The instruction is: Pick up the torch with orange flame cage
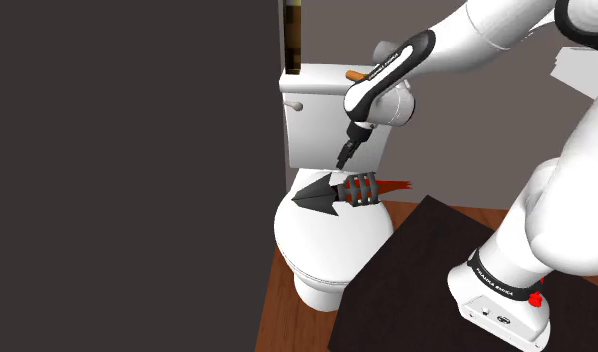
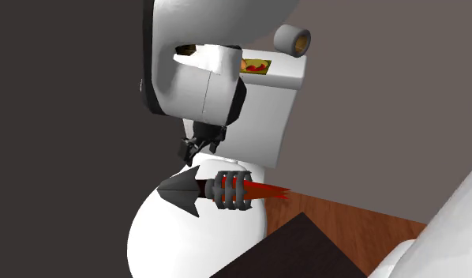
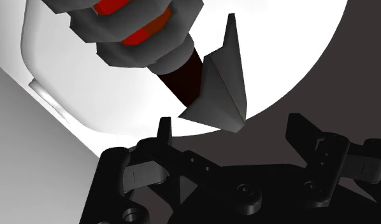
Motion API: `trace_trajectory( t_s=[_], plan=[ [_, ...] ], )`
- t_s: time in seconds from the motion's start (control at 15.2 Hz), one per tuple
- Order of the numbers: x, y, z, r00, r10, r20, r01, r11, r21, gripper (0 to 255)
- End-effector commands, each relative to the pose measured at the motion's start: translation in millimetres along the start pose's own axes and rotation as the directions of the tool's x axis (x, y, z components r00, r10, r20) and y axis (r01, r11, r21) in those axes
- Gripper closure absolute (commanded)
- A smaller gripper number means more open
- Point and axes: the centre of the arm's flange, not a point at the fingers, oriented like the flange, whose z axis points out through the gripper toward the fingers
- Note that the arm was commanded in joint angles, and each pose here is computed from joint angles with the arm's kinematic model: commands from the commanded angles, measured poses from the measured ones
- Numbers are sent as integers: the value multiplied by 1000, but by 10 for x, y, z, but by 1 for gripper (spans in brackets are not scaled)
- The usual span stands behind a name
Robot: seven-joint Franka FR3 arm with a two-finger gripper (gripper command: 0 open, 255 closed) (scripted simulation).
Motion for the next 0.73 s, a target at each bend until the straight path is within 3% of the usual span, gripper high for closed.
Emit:
trace_trajectory(
  t_s=[0.0,0.26,0.66],
  plan=[
    [113,66,216,999,-24,-21,24,1000,12,0],
    [349,246,617,996,-66,-57,68,997,35,0],
    [282,291,923,996,-66,-57,68,997,35,0]
  ],
)
